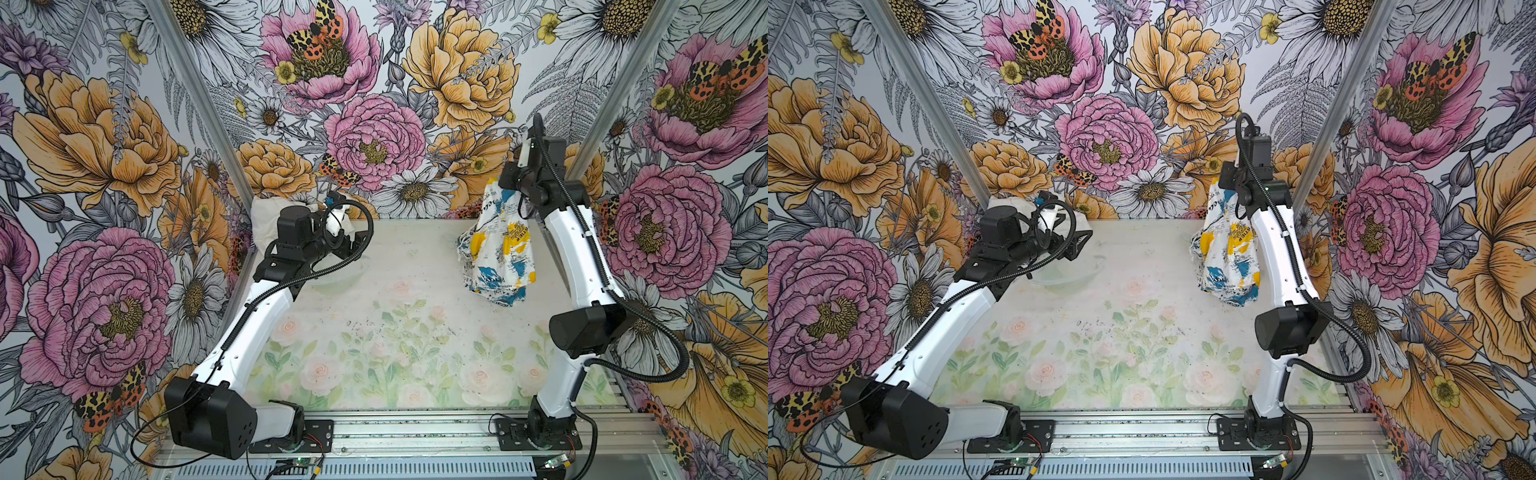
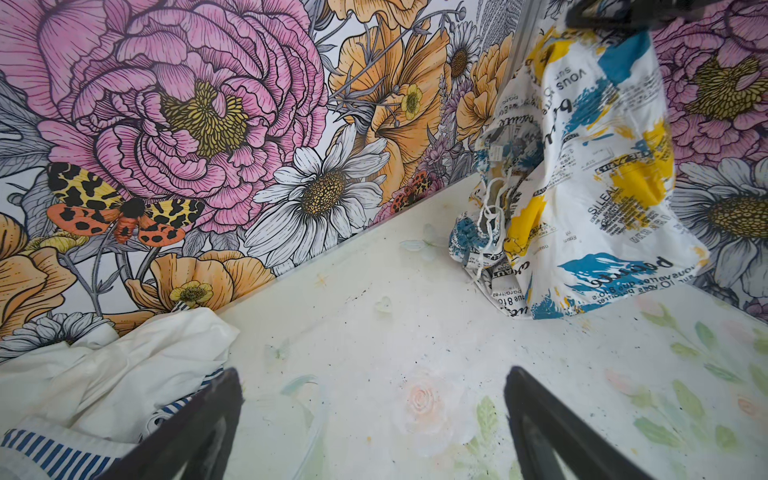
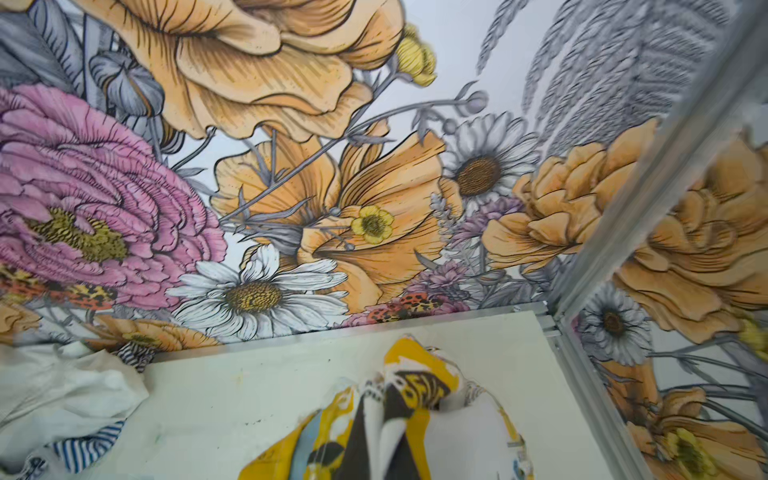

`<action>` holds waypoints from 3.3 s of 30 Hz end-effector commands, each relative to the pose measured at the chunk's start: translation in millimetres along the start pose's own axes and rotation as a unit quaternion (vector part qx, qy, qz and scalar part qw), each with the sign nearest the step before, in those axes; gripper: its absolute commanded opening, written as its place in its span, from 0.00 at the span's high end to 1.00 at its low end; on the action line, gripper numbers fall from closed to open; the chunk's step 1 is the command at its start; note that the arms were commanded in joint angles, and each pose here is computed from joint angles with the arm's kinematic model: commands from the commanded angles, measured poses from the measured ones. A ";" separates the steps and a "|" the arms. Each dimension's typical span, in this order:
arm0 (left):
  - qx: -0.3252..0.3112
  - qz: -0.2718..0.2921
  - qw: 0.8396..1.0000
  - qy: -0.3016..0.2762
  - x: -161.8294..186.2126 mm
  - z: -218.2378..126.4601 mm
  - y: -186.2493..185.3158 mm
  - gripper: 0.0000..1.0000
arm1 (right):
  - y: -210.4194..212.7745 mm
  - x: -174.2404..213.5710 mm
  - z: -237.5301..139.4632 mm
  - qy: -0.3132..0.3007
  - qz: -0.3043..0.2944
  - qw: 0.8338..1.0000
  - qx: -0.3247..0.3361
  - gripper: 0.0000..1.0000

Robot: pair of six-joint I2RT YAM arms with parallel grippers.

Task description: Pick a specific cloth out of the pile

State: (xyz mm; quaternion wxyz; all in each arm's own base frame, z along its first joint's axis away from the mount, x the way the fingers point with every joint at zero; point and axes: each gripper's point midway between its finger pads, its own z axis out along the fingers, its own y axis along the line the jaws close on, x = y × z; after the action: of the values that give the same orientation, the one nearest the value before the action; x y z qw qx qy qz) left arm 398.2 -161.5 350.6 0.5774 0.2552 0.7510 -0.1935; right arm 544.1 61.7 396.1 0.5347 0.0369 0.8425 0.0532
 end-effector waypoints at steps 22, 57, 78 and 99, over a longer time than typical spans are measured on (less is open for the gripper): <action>0.088 -0.035 0.995 0.002 -0.1 15.8 -22.3 0.01 | -139.6 150.4 12.6 0.102 0.016 0.977 0.186 1.00; 0.102 -0.038 0.994 0.002 -1.4 17.3 -30.4 0.01 | -19.3 202.7 72.8 0.156 -0.032 0.985 0.067 0.14; 0.108 -0.016 0.994 0.023 6.6 23.8 -49.1 0.01 | -199.2 305.1 51.7 0.191 0.253 0.941 0.120 0.47; 0.110 -0.014 0.993 0.033 10.8 27.8 -52.3 0.01 | -222.5 369.9 36.3 0.284 0.261 0.906 0.174 0.58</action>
State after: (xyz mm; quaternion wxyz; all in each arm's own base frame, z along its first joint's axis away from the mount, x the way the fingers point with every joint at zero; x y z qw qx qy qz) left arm 385.1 -214.7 320.9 0.5062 0.3042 0.7557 -0.2830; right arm 421.9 -110.0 25.2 0.2439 0.3321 0.9091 0.0615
